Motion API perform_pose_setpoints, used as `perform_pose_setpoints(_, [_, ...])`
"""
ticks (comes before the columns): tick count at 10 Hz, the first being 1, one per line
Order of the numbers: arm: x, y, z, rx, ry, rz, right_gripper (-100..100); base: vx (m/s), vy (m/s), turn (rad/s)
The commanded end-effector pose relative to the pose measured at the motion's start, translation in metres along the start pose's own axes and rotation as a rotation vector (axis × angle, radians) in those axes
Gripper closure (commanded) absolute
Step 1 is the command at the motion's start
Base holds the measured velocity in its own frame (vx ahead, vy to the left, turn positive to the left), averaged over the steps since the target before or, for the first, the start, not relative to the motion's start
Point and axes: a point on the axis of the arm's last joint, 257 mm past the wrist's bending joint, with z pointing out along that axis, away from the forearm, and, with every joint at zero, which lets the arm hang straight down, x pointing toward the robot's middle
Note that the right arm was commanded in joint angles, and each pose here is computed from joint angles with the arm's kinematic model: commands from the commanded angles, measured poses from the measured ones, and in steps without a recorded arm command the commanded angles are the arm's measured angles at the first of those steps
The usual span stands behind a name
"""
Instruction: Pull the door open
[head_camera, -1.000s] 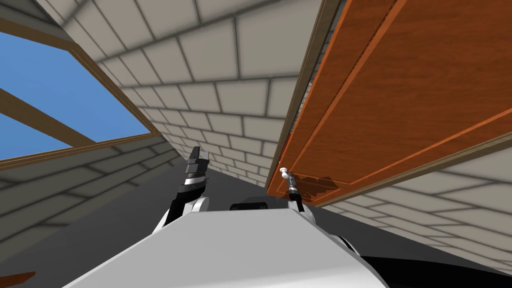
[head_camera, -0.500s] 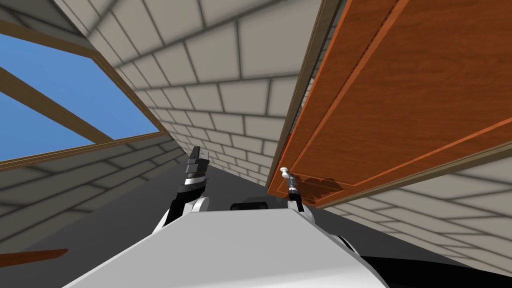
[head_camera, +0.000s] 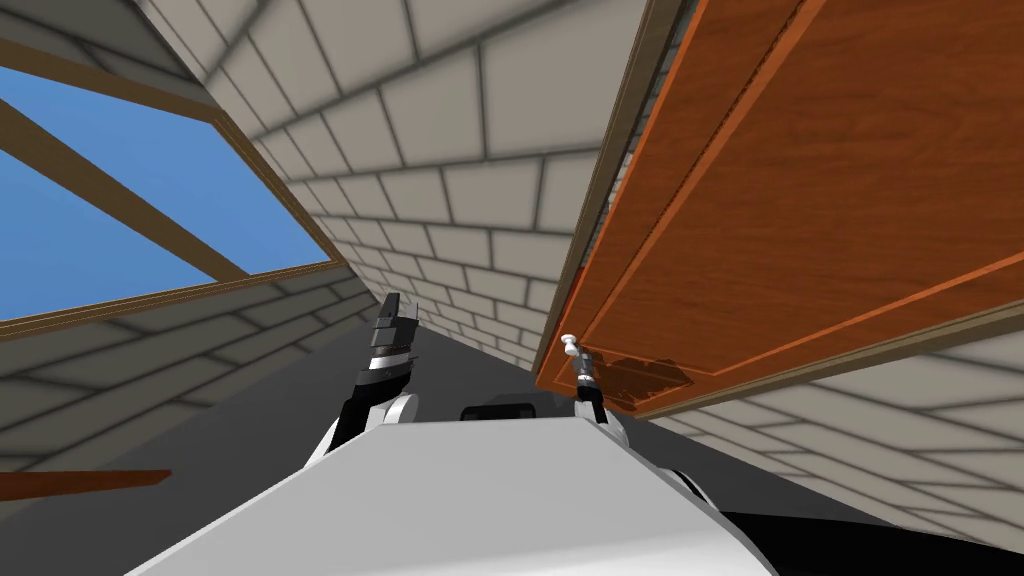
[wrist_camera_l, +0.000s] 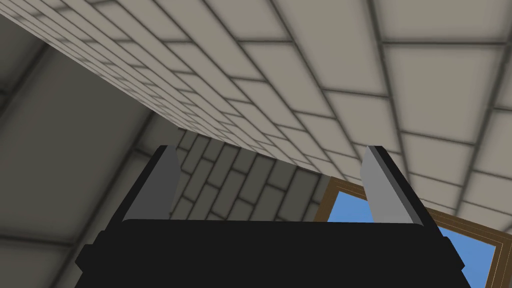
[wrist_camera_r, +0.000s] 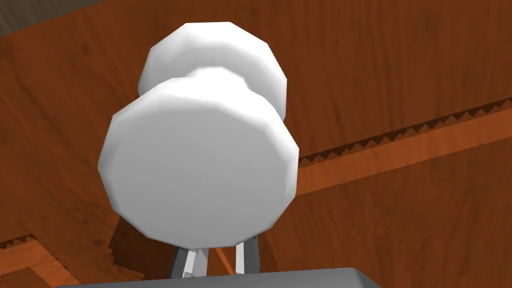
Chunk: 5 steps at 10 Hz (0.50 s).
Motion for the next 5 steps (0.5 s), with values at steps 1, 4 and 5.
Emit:
perform_pose_setpoints(1, [0.017, 0.003, 0.0081, -0.019, 0.016, 0.08, 100, -0.077, -0.028, 0.147])
perform_pose_setpoints(4, [0.004, -0.004, 0.0023, -0.002, -0.025, 0.155, -100, -0.081, -0.006, 0.047])
perform_pose_setpoints(5, [0.005, -0.004, 0.0028, -0.004, -0.029, 0.194, -100, -0.085, 0.033, 0.053])
